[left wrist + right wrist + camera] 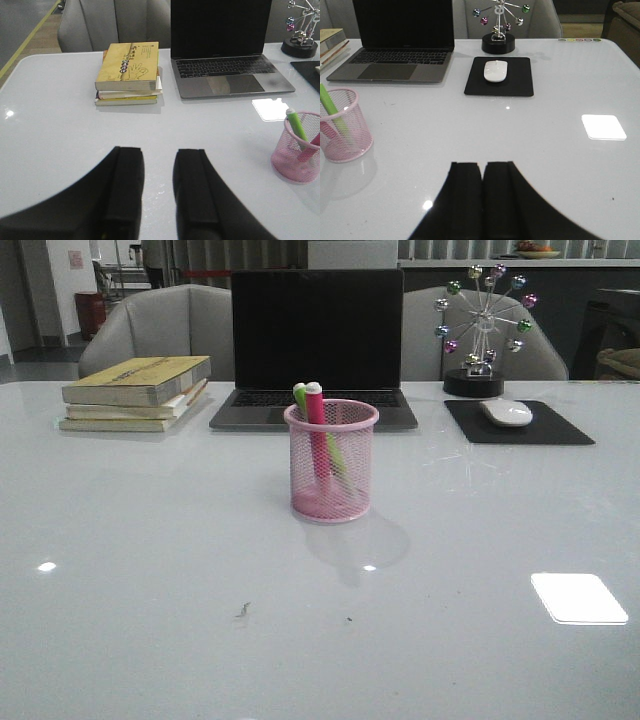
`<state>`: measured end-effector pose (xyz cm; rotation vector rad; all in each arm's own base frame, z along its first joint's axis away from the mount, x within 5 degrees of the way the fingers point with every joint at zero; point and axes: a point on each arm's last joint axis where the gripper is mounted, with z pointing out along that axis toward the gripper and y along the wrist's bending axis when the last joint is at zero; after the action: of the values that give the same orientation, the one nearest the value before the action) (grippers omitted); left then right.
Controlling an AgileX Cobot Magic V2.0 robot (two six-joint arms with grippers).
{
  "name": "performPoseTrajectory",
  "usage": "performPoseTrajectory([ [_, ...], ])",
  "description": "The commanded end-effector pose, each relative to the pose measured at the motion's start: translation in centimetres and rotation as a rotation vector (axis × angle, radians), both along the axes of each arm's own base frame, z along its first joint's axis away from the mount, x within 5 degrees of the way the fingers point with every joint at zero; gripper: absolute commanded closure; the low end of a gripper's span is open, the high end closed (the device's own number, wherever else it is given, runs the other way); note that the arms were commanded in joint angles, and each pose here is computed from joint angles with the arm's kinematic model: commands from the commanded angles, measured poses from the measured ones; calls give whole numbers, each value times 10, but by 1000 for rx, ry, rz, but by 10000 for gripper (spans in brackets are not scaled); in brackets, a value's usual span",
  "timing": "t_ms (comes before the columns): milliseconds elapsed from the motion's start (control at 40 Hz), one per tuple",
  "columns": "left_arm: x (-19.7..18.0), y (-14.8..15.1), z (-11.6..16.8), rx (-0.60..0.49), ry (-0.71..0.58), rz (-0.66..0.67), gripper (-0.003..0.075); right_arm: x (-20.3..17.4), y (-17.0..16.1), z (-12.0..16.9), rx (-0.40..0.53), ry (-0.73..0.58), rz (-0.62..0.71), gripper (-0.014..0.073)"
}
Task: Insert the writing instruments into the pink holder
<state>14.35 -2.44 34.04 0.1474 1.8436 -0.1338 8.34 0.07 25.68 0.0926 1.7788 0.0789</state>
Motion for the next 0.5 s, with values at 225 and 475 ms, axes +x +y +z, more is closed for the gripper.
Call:
performPoseTrajectory([
  [225, 1, 0, 17, -36, -103, 7, 474, -24, -5, -11, -79, -229, -73, 573],
  [475, 1, 0, 17, -36, -103, 7, 474, -29, -5, -40, -50, -248, -74, 573],
])
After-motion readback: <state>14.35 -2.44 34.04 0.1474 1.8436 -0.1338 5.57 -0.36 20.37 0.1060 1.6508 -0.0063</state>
